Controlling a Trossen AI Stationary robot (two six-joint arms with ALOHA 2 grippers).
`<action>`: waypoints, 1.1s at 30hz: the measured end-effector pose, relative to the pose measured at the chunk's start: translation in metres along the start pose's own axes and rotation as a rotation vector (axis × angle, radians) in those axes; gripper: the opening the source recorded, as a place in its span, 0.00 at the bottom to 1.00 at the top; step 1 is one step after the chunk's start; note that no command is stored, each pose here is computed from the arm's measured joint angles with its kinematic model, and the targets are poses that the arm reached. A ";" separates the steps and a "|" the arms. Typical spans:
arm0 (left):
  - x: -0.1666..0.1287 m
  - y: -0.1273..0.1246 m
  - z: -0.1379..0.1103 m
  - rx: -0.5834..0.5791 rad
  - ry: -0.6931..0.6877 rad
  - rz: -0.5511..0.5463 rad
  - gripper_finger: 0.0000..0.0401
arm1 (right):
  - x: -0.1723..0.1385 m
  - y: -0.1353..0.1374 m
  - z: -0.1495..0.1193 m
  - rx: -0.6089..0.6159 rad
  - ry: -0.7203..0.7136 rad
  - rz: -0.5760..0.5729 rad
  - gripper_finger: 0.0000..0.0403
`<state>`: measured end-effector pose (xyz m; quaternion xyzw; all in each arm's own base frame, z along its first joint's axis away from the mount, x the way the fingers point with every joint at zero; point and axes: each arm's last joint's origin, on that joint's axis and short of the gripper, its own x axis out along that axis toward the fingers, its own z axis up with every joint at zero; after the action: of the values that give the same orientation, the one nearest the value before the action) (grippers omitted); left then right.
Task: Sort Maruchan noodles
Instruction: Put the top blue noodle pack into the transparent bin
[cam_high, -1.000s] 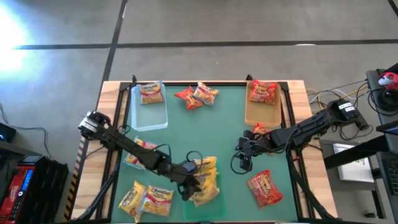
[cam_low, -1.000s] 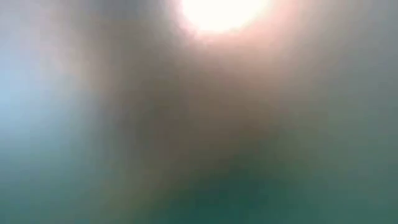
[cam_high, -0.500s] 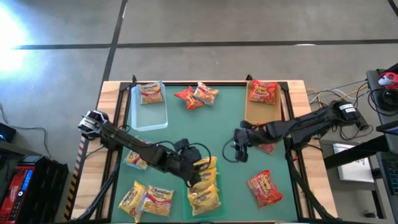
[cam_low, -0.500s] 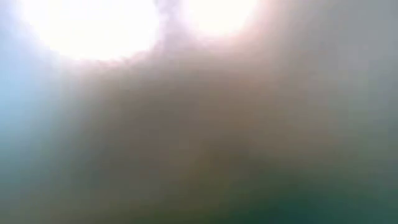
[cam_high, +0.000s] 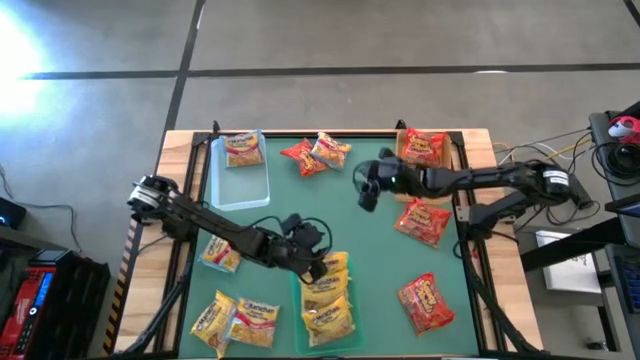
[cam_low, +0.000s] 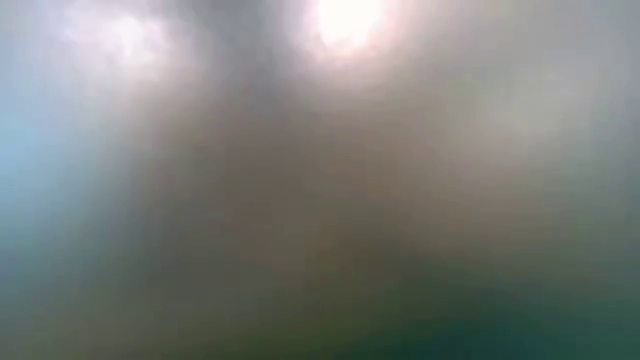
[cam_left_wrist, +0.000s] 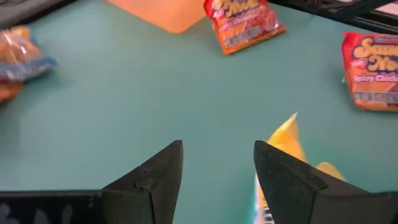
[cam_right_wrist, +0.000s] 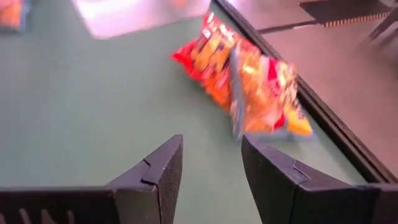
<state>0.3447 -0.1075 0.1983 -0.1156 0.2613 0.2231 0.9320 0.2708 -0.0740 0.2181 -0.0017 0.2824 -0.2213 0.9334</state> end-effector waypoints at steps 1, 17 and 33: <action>0.003 0.004 -0.005 -0.015 -0.004 0.001 0.45 | 0.005 -0.006 0.000 0.011 -0.005 -0.003 0.38; 0.018 0.022 -0.001 -0.045 -0.119 -0.021 0.45 | 0.105 -0.114 -0.011 0.159 0.002 -0.034 0.38; 0.002 0.036 -0.004 -0.045 -0.082 0.105 0.45 | 0.168 -0.137 0.009 0.060 0.174 0.067 0.38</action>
<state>0.3274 -0.0763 0.1898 -0.1133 0.2235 0.2822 0.9261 0.3438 -0.2682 0.1546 0.0552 0.3557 -0.1977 0.9118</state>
